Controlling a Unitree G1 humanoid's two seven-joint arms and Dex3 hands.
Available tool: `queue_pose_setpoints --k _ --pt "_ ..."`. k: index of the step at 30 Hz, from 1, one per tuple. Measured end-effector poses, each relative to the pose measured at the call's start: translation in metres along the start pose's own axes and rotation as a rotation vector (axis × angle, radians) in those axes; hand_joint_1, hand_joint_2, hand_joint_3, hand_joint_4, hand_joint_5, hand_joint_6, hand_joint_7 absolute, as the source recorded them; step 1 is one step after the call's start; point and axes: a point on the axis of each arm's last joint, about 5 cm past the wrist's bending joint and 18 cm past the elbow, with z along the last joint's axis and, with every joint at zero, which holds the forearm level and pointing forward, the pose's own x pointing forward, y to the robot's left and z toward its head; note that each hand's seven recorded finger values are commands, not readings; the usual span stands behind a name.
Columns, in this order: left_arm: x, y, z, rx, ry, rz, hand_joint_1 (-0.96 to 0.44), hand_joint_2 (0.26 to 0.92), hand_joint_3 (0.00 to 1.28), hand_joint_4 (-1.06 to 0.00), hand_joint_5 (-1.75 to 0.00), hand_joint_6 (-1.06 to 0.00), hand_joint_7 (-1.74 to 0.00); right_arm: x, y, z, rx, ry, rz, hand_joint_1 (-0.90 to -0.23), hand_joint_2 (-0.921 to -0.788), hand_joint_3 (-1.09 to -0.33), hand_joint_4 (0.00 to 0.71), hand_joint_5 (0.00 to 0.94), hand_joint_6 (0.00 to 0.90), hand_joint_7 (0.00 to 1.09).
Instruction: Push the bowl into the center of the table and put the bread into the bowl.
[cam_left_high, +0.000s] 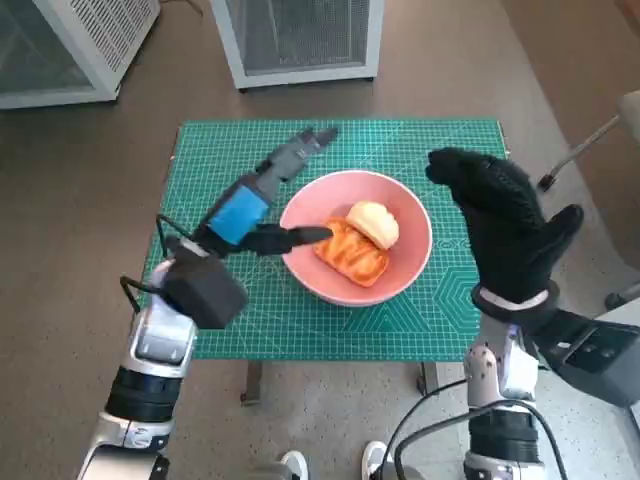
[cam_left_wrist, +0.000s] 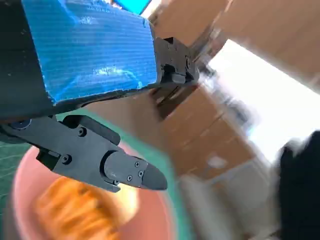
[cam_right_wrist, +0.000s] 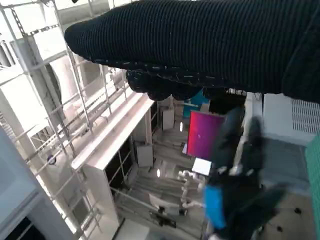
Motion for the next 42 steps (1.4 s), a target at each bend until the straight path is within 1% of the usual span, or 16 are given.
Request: queue_pose_setpoints --k 2,6,9,13,16,24,30,34,42 --pt "-0.002 -0.003 0.001 -0.052 -0.044 0.033 -0.52 0.921 0.34 -0.12 -0.02 -0.01 -0.51 0.0021 0.000 0.001 -0.023 0.000 -0.001 -0.451 -0.921 -0.432 0.273 0.002 0.088 0.53" --pt "-0.004 -0.012 0.001 -0.142 -0.109 0.089 -0.56 0.921 0.41 -0.15 -0.04 0.00 -0.54 0.0061 0.002 0.003 -0.049 -0.004 -0.006 -0.455 -0.921 -0.440 0.275 0.003 0.085 0.53" --pt "-0.006 -0.018 0.001 -0.174 -0.142 0.109 -0.59 0.921 0.43 -0.17 -0.04 0.00 -0.55 0.0096 0.002 0.005 -0.059 -0.018 -0.009 -0.453 -0.921 -0.441 0.276 0.003 0.089 0.53" --pt "-0.007 -0.020 0.002 -0.179 -0.170 0.118 -0.60 0.921 0.45 -0.17 -0.05 0.00 -0.56 0.0147 0.003 0.008 -0.062 -0.036 -0.003 -0.443 -0.921 -0.444 0.275 0.002 0.100 0.54" --pt "-0.007 -0.020 0.002 -0.176 -0.181 0.115 -0.61 0.921 0.45 -0.17 -0.05 0.00 -0.57 0.0179 0.004 0.010 -0.065 -0.045 0.006 -0.439 -0.921 -0.446 0.275 0.002 0.104 0.54" --pt "-0.007 -0.019 0.005 -0.193 -0.199 0.100 -0.61 0.921 0.46 -0.18 -0.06 0.00 -0.58 0.0212 0.004 0.012 -0.067 -0.046 0.015 -0.425 -0.921 -0.445 0.264 0.000 0.102 0.54" --pt "-0.004 -0.015 0.014 -0.243 -0.251 0.069 -0.57 0.921 0.45 -0.17 -0.06 0.00 -0.58 0.0304 0.004 0.017 -0.082 -0.071 0.030 -0.423 -0.921 -0.443 0.255 0.000 0.102 0.54" --pt "-0.003 -0.013 0.015 -0.288 -0.259 0.052 -0.54 0.921 0.44 -0.15 -0.06 0.00 -0.57 0.0354 0.004 0.019 -0.098 -0.082 0.037 -0.425 -0.921 -0.442 0.250 0.000 0.103 0.54" --pt "-0.001 -0.009 0.016 -0.350 -0.267 0.055 -0.53 0.921 0.42 -0.12 -0.06 0.00 -0.59 0.0368 0.003 0.018 -0.116 -0.075 0.031 -0.442 -0.921 -0.439 0.242 0.000 0.111 0.54"
